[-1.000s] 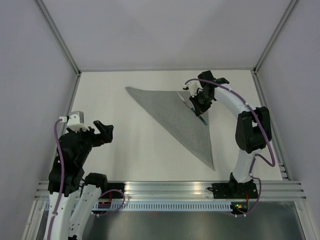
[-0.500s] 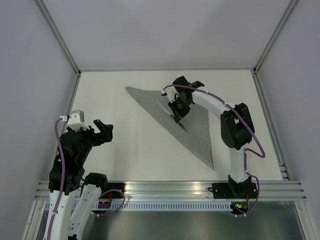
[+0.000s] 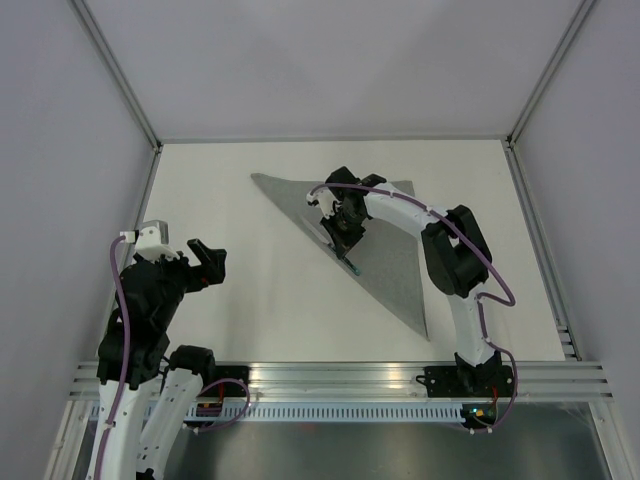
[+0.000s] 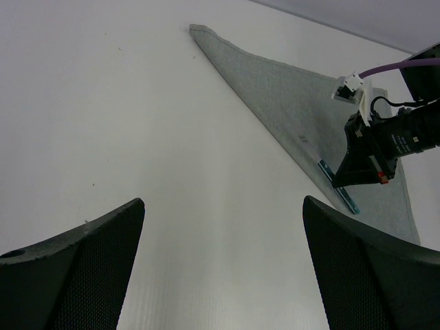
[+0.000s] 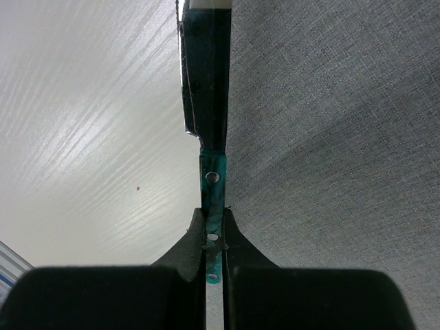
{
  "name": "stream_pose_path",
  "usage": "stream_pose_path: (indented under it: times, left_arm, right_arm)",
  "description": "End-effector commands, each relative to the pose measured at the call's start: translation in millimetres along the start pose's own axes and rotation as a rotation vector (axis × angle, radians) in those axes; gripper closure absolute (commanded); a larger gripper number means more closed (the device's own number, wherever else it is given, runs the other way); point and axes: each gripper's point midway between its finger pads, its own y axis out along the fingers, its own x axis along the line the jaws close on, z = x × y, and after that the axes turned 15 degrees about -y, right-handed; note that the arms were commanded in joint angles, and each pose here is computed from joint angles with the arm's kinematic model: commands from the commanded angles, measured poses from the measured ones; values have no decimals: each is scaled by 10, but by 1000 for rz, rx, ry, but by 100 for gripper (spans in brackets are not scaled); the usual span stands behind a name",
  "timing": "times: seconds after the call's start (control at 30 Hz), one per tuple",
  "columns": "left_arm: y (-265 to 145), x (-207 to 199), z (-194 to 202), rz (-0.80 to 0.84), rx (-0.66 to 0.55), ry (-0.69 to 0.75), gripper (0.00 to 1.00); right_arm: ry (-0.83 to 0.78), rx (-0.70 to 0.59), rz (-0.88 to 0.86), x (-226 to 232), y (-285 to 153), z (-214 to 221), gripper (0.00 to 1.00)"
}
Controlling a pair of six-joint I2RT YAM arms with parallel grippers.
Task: Fold the napkin, place the utensils inside, and roll it up
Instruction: Place the utensil onto the napkin
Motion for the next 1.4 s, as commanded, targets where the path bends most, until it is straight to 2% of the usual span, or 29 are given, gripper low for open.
stream_pose_path:
  times: [0.0, 1.07, 1.13, 1.37]
  left_arm:
    - [7, -30, -37, 4, -12, -18, 0]
    - [-15, -39, -43, 12, -17, -17, 0]
    - [-14, -43, -45, 14, -18, -17, 0]
    - [-35, -53, -60, 19, -25, -17, 0]
  right_arm:
    - [58, -7, 53, -91, -1, -83, 99]
    - [58, 46, 65, -188, 208, -60, 100]
    - [57, 41, 64, -192, 193, -76, 98]
    - [46, 27, 65, -189, 130, -125, 77]
